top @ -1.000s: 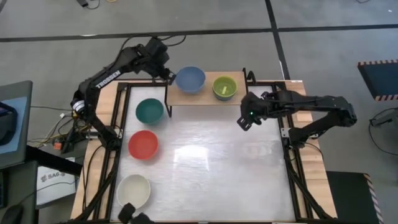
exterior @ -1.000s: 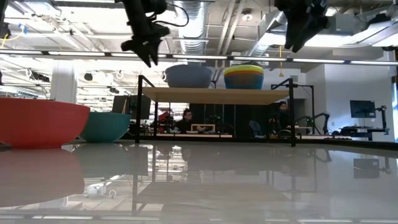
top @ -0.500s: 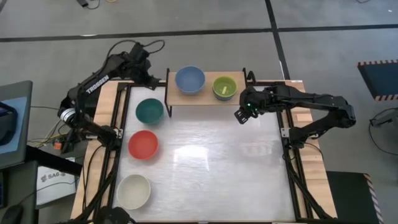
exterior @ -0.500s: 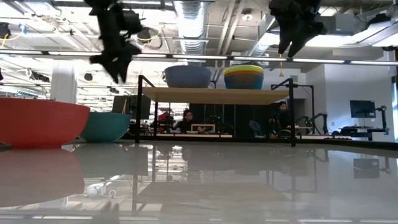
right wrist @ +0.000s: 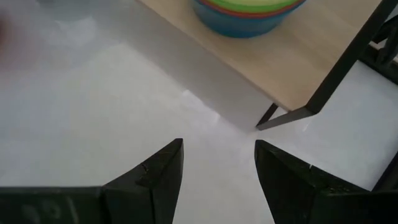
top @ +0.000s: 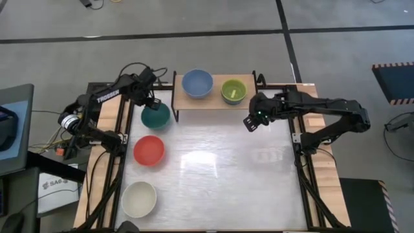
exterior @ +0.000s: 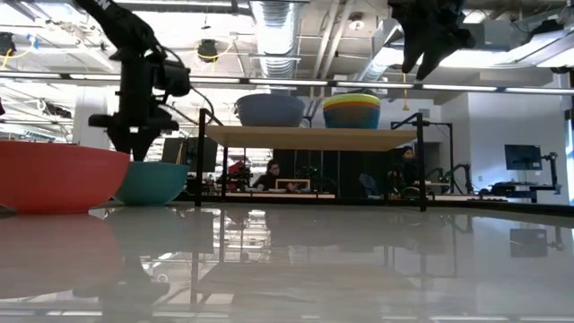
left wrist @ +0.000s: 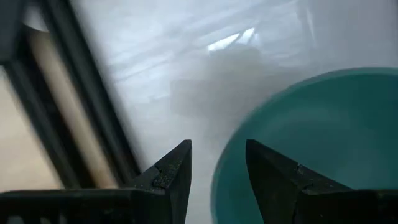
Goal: Place and stack bowls onto a shelf
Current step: Stack the green bowl on top of the blue bowl on the shelf
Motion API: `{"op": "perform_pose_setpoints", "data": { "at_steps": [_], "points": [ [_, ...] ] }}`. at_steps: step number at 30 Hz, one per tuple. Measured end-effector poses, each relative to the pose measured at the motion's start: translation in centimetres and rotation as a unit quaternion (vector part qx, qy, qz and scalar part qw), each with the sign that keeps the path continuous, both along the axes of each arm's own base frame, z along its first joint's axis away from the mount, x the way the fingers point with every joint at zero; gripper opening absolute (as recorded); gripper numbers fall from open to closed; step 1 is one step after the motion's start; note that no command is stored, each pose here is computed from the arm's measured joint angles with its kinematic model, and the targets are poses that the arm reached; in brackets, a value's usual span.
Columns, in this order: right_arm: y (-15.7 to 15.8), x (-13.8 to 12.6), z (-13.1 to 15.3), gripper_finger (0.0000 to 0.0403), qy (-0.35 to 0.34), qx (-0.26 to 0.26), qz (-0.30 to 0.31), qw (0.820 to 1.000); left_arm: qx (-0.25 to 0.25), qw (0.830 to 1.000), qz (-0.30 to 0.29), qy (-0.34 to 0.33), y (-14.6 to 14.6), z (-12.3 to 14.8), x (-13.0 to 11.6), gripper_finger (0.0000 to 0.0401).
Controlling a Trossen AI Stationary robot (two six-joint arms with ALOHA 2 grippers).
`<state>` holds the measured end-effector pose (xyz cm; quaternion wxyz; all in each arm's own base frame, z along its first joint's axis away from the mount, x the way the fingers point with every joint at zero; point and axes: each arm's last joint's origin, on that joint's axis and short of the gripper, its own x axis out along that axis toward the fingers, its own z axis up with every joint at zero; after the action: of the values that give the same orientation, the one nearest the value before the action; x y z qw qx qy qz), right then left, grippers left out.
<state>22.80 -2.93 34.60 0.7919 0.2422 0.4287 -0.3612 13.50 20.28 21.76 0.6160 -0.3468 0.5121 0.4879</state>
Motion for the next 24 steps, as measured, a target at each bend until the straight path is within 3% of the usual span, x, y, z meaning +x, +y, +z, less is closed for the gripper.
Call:
{"op": "perform_pose_setpoints", "data": {
  "at_steps": [6, 12, 16, 20, 24],
  "points": [
    [1.3, 0.1, 0.0, 0.0224, -0.009, 0.011, 0.002, 1.000, -0.012, 1.000, 0.005, -0.002, -0.4, -1.9, -0.5, 0.0122],
    [1.9, 0.1, 0.0, 0.0224, -0.012, 0.015, 0.006, 1.000, -0.009, 1.000, -0.003, 0.000, -0.6, -2.7, -0.6, 0.0022],
    [2.2, 0.1, 0.0, 0.0224, -0.013, 0.017, 0.008, 1.000, -0.005, 1.000, -0.007, -0.006, -0.6, -2.6, -0.5, 0.0009],
    [2.5, 0.1, 0.0, 0.0224, -0.016, 0.019, 0.008, 1.000, 0.008, 1.000, -0.010, -0.023, -0.9, -1.4, -0.6, 0.0002],
    [2.9, 0.1, 0.0, 0.0224, -0.018, 0.022, 0.010, 1.000, 0.060, 0.997, -0.005, -0.039, -1.8, 1.9, -1.2, 0.0000]
  ]
}}
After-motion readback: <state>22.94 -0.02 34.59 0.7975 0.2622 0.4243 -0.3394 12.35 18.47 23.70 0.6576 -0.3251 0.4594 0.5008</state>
